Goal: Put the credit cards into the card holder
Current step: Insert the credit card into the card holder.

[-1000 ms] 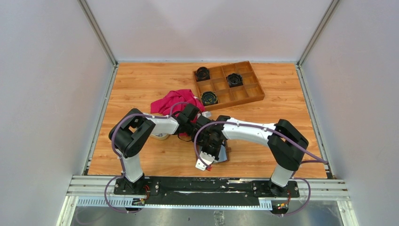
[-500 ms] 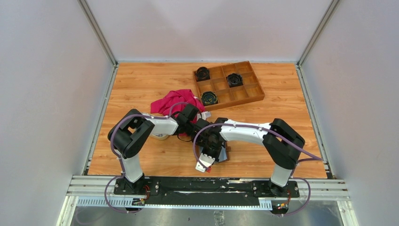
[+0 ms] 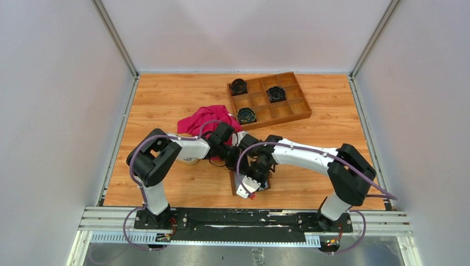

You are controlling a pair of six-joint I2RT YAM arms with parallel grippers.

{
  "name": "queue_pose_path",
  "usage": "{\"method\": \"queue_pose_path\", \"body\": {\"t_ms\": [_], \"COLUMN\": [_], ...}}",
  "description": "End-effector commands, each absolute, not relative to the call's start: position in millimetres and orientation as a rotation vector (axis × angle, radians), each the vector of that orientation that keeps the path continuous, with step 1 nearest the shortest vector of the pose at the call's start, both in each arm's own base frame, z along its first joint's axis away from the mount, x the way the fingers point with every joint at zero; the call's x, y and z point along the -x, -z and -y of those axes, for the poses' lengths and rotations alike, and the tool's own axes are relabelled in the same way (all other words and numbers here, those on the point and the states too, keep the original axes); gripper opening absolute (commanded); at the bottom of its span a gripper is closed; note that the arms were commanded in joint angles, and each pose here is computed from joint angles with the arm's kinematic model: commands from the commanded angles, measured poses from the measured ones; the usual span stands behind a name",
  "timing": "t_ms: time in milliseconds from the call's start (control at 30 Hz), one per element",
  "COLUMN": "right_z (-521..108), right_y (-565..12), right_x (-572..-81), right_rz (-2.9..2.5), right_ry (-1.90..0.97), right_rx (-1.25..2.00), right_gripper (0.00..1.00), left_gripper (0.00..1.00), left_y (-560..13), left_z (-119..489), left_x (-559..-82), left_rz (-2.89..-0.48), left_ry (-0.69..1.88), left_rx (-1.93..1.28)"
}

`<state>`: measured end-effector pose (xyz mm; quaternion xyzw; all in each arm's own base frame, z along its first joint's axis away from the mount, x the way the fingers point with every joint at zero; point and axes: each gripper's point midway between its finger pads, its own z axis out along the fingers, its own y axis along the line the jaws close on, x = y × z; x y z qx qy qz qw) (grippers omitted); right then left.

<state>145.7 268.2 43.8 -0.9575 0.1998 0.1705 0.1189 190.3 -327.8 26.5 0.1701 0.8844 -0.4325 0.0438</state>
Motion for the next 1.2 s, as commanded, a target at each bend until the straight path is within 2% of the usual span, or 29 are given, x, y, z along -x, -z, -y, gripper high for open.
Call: {"method": "queue_pose_path", "body": {"t_ms": [0,167,400,467,667,800,1167], "right_z": [-254.3,-235.0,-217.8,-216.6,-217.5,-218.7,-223.8], "right_y": [-67.7,-60.2,-36.6,-33.8,-31.7,-29.3,-22.2], "right_x": [-139.2,-140.9,-143.0,-143.9,-142.3,-138.9,-139.0], "right_rz": [-0.784,-0.904,-0.992,-1.003,-1.016,-1.032,-1.068], "right_ry": [-0.642,-0.689,-0.707,-0.707,-0.727,-0.761,-0.792], "right_rx": [2.68,2.642,2.683,2.691,2.687,2.681,2.661], "right_gripper": [0.14,0.16,0.1,0.09,0.08,0.07,0.06], "left_gripper": [0.44,0.45,0.43,0.39,0.2,0.14,0.16], "left_y": [-20.4,-31.3,-39.8,-37.8,-26.1,-20.3,-7.9], "left_z": [319.0,320.9,317.0,313.5,306.1,304.9,316.2], "left_x": [-188.2,-193.8,-194.6,-190.6,-174.4,-167.5,-163.4], "left_rz": [-2.728,-2.691,-2.668,-2.679,-2.733,-2.758,-2.794], "left_ry": [1.241,1.235,1.216,1.212,1.231,1.236,1.201], "left_rx": [-0.505,-0.489,-0.449,-0.44,-0.449,-0.464,-0.492]}}
